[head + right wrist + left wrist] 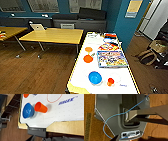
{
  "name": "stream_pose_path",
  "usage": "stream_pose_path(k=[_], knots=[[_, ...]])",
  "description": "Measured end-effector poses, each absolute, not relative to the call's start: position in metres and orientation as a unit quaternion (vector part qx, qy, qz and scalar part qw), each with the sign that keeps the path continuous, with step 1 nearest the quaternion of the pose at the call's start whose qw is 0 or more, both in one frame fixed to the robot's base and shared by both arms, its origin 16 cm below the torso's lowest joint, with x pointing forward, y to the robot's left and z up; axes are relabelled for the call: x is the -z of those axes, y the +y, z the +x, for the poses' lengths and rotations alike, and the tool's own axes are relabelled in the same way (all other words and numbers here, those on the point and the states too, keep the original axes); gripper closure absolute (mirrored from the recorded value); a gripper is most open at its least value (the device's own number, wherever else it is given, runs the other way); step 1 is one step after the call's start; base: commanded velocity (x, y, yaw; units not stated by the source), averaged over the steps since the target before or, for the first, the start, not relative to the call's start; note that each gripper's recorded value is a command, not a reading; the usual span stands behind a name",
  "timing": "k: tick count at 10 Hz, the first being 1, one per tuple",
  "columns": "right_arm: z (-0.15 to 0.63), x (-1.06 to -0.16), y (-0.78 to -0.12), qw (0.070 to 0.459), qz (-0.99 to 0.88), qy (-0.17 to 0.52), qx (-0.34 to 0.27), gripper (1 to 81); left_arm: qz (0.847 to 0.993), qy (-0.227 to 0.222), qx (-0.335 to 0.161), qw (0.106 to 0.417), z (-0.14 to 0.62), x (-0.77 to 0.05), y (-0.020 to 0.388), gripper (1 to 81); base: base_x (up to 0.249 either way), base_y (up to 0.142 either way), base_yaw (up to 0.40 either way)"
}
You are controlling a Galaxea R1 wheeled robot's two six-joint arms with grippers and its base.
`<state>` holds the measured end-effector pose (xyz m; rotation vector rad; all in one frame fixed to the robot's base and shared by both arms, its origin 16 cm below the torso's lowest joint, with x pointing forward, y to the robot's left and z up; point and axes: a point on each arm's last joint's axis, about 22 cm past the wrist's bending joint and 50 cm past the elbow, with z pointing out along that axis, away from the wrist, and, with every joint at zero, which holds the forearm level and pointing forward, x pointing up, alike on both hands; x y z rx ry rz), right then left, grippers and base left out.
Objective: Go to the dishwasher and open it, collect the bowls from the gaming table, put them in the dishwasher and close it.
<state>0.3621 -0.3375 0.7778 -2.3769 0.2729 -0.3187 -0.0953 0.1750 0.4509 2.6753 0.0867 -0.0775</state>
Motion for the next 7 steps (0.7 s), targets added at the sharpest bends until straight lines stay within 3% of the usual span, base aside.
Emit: stream_pose_path(k=[4, 7], knots=[[0.427, -0.791, -0.355, 0.341, -0.926, 0.109, 0.122, 1.0, 0.972, 0.032, 0.029, 0.23, -0.095, -0.451, 0.175, 1.0, 0.0, 0.0, 0.0], [0.452, -0.78, -0.319, 0.357, -0.923, 0.103, 0.099, 1.0, 0.972, 0.032, 0.029, 0.229, -0.095, -0.451, 0.176, 1.0, 0.0, 0.0, 0.0]])
